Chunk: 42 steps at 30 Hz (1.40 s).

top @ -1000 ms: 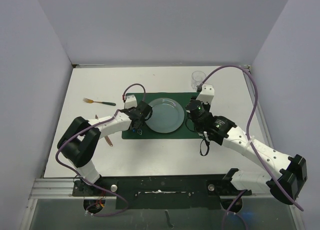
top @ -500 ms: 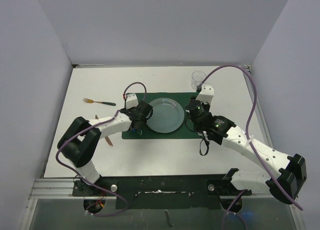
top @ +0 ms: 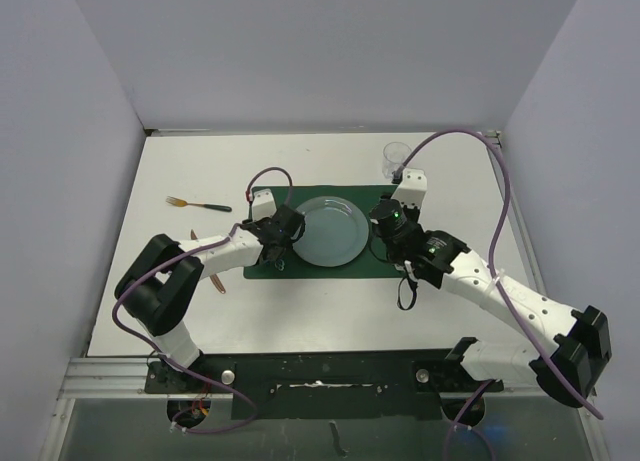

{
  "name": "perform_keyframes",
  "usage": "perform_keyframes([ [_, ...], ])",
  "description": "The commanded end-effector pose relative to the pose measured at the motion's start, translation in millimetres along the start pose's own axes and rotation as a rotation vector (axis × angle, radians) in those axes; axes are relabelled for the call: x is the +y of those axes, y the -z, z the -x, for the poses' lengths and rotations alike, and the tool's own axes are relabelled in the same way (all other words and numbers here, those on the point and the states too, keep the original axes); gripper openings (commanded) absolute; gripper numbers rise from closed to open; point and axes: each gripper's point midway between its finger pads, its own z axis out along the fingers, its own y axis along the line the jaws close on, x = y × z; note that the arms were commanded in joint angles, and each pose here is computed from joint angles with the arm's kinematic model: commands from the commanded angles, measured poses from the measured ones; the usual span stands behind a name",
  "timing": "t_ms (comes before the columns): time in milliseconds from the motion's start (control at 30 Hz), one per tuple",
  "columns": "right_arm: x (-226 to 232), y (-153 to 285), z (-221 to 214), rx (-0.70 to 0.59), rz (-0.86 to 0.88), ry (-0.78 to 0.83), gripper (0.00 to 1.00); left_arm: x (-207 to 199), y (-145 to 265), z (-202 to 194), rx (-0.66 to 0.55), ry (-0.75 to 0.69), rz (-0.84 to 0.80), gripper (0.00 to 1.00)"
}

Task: Set the dinner table for one person
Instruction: Pick up the spoon from the napkin.

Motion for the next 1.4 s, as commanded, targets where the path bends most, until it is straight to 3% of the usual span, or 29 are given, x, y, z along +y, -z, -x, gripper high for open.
perform_keyframes([
  [0,0.0,-3.1,10.5,-0.031,-0.024,-0.036,0.33,-10.9,-1.6,9.5,-0.039,0.026,-0.020,0.50],
  [1100,3.2,-14.2,10.8,-0.014,-0.035,-0.010,0.33,-17.9,-4.6,11.7,-0.086,0.024,-0.020,0.42],
  [1367,3.0,-16.1,11.0,-0.010,-0.038,-0.002,0.33,-19.9,-7.8,11.5,-0.090,0.008,-0.015,0.32],
])
